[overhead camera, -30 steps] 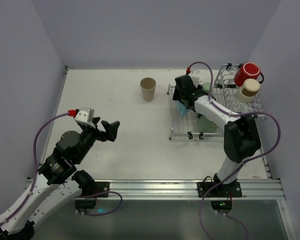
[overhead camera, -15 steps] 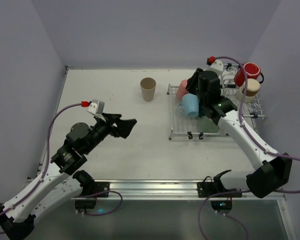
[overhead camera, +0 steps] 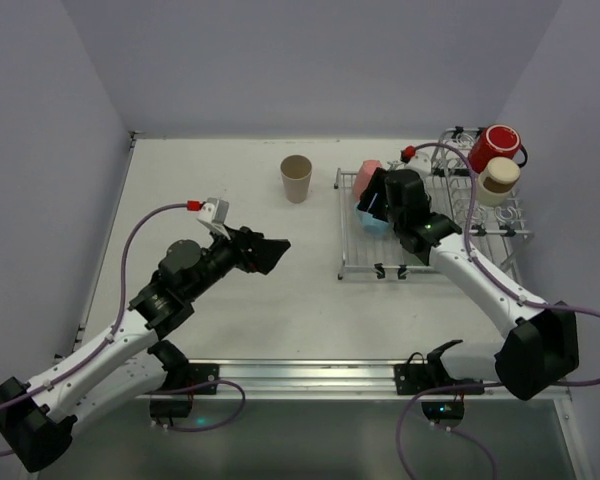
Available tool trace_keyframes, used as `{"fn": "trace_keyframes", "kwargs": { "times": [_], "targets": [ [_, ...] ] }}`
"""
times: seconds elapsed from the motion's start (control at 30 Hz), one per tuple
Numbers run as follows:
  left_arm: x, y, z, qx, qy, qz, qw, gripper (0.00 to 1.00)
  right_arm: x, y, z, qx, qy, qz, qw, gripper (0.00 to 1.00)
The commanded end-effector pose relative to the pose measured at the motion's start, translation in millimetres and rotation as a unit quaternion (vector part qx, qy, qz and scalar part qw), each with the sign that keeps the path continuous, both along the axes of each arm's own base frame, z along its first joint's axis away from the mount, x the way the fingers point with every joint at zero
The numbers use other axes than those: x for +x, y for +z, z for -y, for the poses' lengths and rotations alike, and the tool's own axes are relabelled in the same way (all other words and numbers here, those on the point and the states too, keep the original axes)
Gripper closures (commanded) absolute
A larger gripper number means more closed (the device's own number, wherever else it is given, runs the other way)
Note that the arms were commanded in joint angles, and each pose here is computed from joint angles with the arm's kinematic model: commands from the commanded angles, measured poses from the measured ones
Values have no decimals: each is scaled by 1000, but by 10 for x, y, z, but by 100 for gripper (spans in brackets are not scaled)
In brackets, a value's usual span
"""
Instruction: Unload the cups from the dish rack
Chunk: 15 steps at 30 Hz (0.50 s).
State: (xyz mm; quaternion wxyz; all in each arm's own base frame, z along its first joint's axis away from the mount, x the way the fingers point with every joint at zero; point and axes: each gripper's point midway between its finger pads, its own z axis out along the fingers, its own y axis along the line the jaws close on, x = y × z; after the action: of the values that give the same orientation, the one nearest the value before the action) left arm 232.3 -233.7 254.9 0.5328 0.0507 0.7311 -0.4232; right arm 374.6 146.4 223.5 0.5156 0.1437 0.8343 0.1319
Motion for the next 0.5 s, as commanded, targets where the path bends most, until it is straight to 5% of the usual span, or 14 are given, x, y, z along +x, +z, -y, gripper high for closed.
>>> {"fn": "trace_keyframes", "kwargs": {
  "times": [0.0,0.07,0.17,0.47],
  "targets": [
    [-15,271,-83,-24,12,41,999,4,-59,-265,13,1,-21,-26,999,28],
    [-59,270,-85,-23,4,42,999,4,-50,-407,-26,18,-32,-36,999,13],
    [-126,302,-119,-18,-1,46,999,4,12,-562,35,16,-72,-42,996,6],
    [-300,588,-421,25,20,86,996,3,86,-851,231,-44,-132,-78,987,1]
  ]
}}
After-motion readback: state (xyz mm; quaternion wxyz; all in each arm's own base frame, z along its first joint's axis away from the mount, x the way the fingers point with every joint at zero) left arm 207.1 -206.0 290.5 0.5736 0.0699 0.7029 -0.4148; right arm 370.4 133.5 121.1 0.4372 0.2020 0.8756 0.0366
